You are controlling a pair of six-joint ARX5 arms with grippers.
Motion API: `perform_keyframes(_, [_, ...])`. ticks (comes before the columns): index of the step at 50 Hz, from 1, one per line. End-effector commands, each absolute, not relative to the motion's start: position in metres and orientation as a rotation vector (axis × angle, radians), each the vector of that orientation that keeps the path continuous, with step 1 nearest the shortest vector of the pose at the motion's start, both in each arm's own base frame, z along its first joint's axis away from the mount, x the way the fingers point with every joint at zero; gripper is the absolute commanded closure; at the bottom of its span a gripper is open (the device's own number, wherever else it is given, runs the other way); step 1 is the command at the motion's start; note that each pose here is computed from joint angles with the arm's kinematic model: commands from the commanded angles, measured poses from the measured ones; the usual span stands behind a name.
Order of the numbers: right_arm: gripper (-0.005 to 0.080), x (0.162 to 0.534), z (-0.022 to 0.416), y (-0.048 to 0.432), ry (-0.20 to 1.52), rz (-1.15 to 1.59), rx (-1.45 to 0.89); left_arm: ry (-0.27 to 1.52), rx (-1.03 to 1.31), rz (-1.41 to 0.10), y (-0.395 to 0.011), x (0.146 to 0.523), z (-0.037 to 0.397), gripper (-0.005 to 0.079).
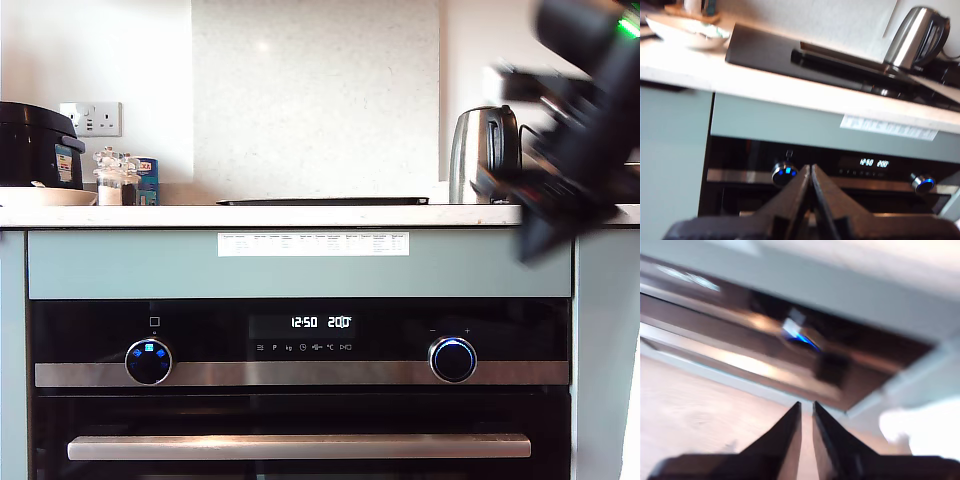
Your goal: Switch the oven temperature to 200 degrees by turning the right rotary switch until the correct number is selected
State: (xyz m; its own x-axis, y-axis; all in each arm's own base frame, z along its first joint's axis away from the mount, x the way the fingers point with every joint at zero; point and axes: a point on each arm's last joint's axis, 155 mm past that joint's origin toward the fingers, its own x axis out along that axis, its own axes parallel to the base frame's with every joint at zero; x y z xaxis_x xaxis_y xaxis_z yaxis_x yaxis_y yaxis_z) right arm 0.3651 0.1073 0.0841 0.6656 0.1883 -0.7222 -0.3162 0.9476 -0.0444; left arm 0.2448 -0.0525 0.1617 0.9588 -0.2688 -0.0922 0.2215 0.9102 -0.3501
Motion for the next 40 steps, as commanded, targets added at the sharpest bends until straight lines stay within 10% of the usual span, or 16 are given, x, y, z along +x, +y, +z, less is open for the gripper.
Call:
perform_keyframes(1, [0.0712,0.361,0.091,0.099,0.748,0.270,-0.156,0.140,-0.339,-0.251,-0.052,0.244,0.164,0.0764])
perform_keyframes(40, [0.0712,0.315,0.172,0.018,0.148,0.060,-0.037,0.487,-0.367,-0.189,-0.051,0.221,0.081,0.0764])
